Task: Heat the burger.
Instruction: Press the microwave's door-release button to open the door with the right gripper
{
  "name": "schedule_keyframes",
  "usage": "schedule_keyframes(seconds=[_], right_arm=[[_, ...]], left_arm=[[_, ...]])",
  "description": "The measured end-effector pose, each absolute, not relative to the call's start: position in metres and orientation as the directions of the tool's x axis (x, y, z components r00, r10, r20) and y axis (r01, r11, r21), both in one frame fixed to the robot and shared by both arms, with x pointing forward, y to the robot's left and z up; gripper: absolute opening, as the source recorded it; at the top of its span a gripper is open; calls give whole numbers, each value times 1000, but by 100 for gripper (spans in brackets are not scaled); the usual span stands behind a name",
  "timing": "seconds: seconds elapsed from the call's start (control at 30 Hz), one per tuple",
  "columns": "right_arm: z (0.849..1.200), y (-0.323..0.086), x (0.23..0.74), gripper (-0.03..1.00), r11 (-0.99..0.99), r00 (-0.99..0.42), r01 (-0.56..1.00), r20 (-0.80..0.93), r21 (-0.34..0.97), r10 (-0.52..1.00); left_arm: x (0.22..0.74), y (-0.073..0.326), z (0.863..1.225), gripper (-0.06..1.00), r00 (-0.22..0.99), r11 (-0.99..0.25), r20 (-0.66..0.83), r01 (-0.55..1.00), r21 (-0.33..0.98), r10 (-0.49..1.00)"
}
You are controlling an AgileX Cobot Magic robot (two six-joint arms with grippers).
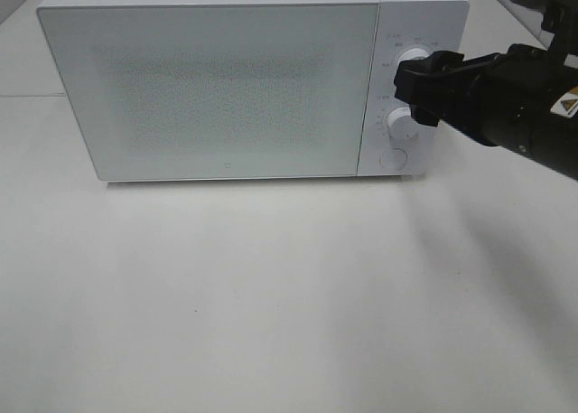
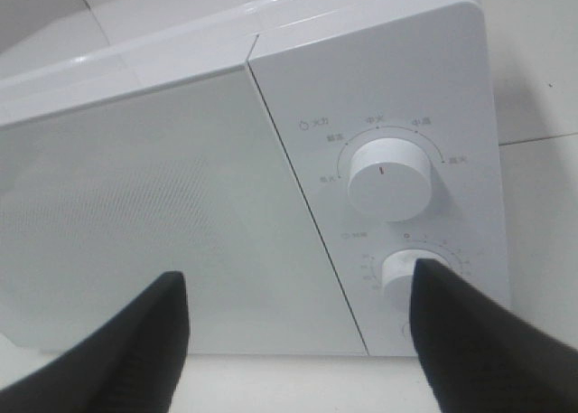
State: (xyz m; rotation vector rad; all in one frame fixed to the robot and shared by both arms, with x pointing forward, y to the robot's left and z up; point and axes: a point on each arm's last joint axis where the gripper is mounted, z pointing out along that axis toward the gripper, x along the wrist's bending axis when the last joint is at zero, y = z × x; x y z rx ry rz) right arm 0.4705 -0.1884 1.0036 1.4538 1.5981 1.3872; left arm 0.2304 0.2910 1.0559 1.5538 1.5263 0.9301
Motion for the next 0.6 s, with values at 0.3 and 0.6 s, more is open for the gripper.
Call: schedule_keyframes(seconds=[0.3, 0.6], right_arm=[[1033, -207, 472, 74, 129, -341, 517, 66, 846, 938], [1061, -222, 456, 77, 268, -384, 681, 21, 682, 923]], left_arm=[[230, 291, 1056, 99, 23, -3, -8, 451, 892, 1000], [230, 291, 1056, 99, 23, -3, -8, 451, 892, 1000]])
